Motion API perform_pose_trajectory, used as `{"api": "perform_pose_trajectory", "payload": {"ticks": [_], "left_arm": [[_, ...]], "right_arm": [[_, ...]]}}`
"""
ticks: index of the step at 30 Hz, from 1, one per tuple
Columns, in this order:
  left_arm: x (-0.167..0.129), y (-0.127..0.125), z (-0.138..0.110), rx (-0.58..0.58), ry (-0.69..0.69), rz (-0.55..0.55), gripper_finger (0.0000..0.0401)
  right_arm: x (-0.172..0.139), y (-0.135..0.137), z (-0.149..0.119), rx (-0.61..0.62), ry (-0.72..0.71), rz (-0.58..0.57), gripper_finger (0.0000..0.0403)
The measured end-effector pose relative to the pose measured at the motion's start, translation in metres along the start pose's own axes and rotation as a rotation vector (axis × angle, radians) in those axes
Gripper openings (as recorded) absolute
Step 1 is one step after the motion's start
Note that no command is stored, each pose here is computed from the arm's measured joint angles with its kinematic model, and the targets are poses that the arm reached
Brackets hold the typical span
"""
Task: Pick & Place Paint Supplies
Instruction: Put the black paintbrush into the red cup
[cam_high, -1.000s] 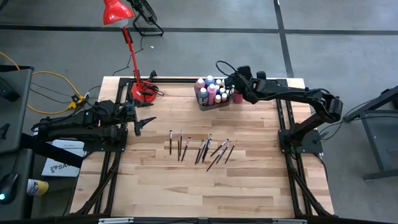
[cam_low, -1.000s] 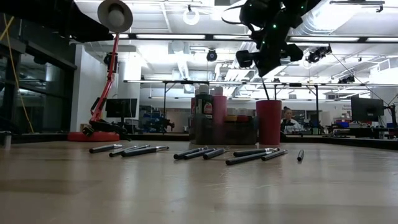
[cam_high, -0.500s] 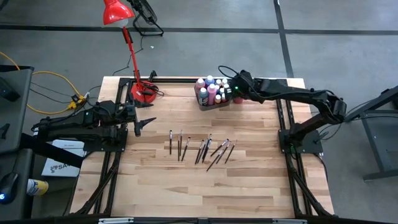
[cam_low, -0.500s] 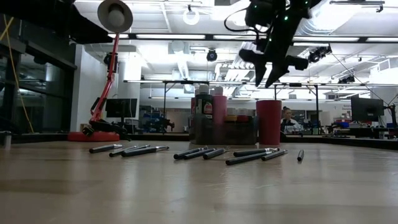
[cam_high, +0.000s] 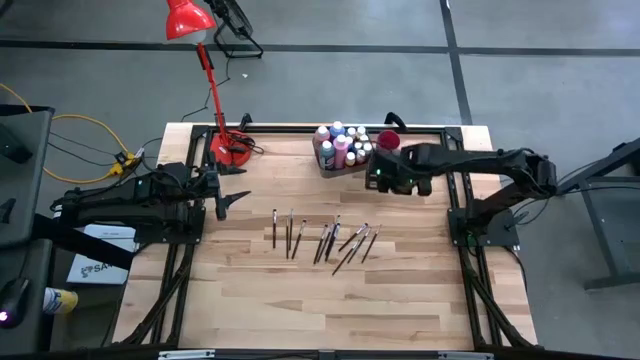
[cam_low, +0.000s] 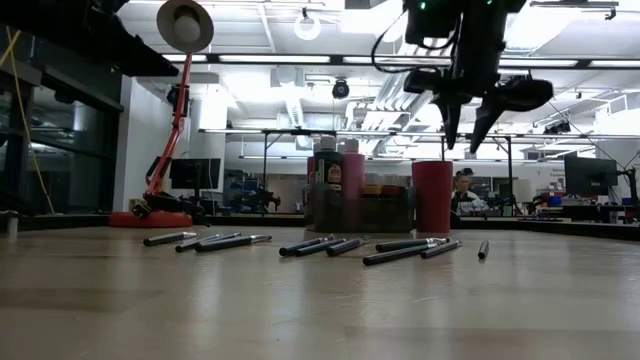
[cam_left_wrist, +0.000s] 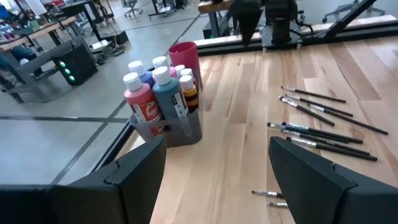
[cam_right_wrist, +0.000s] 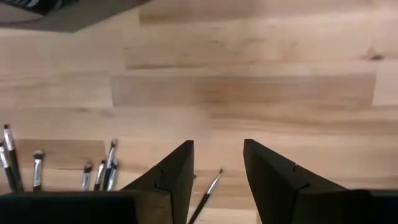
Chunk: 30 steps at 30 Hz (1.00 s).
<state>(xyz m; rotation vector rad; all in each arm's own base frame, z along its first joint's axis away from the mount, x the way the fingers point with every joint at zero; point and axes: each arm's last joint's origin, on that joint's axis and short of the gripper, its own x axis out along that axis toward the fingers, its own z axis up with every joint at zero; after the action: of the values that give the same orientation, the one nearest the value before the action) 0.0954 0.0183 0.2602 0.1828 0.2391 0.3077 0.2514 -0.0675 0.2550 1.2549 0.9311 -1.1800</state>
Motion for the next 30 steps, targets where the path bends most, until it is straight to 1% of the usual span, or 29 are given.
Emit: {"api": "perform_pose_trajectory", "payload": {"ticks": [7, 13, 18, 20, 25, 30], "left_arm": [[0.0, 0.0, -0.001, 0.002, 0.008, -0.001, 0.0277], [0.0, 0.0, -0.001, 0.002, 0.008, -0.001, 0.0277], [0.0, 0.0, -0.001, 0.002, 0.009, -0.002, 0.0277], [0.0, 0.0, -0.001, 0.002, 0.009, -0.001, 0.0277], [0.0, 0.0, -0.002, 0.003, 0.017, -0.003, 0.0277], [0.0, 0.0, -0.002, 0.003, 0.016, -0.003, 0.0277]], "right_arm": [[0.01, 0.01, -0.04, 0.068, -0.04, -0.032, 0.0133], [0.042, 0.019, -0.065, 0.095, -0.007, -0.146, 0.0133], [0.07, 0.023, -0.073, 0.123, 0.009, -0.249, 0.0133], [0.078, 0.024, -0.074, 0.134, 0.009, -0.273, 0.0133], [0.092, 0.028, -0.077, 0.135, 0.03, -0.279, 0.0133], [0.095, 0.029, -0.078, 0.135, 0.039, -0.27, 0.0133]]}}
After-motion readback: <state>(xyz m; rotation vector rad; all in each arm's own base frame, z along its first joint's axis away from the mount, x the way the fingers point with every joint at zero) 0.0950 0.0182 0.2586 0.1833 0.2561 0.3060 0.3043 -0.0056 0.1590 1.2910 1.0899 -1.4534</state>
